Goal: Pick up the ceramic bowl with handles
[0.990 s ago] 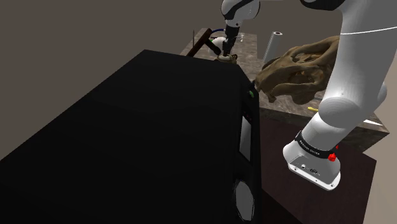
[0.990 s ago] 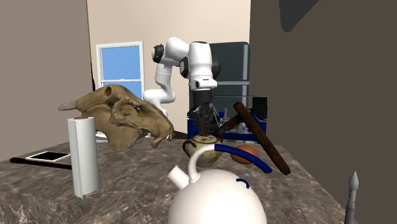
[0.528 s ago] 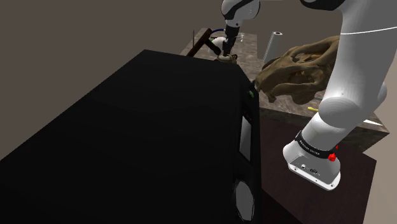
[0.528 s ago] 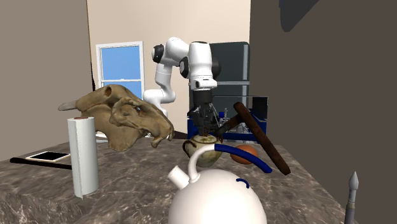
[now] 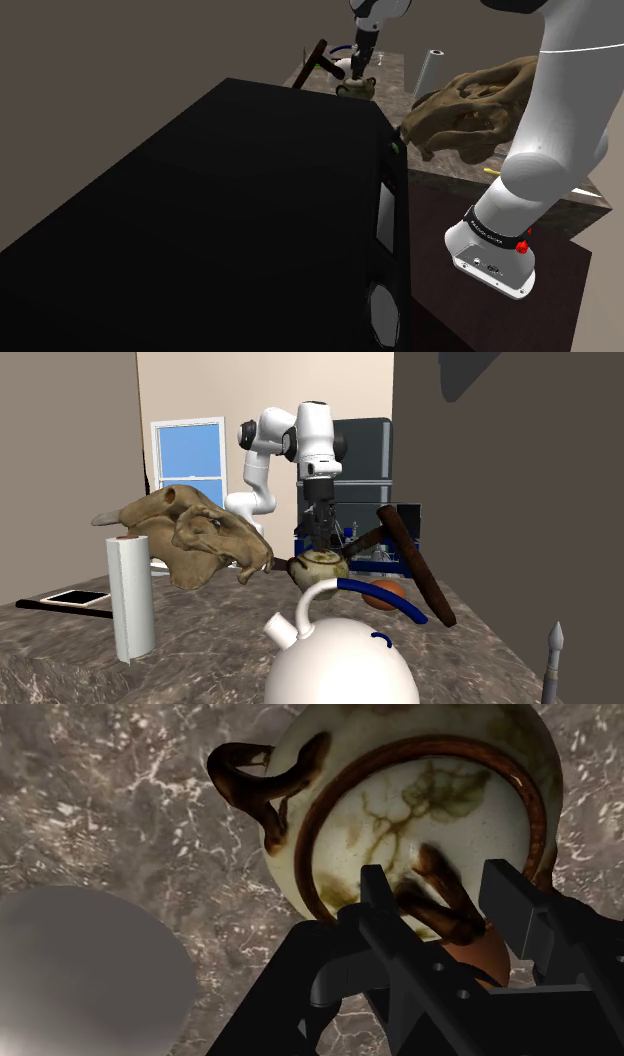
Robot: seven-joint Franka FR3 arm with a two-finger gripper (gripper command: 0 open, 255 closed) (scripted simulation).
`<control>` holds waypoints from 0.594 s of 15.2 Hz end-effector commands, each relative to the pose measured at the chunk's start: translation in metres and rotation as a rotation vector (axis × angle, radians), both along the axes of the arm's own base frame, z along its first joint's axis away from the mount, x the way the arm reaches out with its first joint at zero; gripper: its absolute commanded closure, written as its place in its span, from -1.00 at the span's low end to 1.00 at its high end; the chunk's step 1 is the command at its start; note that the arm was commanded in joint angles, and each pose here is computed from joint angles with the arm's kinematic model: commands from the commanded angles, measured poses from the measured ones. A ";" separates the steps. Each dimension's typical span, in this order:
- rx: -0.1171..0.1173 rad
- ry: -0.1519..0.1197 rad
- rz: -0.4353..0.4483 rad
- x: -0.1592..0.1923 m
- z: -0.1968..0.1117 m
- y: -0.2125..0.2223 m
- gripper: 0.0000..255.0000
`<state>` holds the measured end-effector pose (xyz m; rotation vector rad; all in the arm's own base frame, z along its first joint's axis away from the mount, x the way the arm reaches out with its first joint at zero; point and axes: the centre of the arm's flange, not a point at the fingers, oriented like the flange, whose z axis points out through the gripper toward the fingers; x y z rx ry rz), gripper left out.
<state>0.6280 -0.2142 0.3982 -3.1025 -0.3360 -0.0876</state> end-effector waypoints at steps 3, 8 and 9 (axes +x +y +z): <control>-0.001 -0.002 0.000 0.000 0.022 -0.001 1.00; -0.001 -0.002 0.000 0.000 0.044 -0.001 1.00; -0.001 -0.002 0.000 0.000 0.044 -0.001 1.00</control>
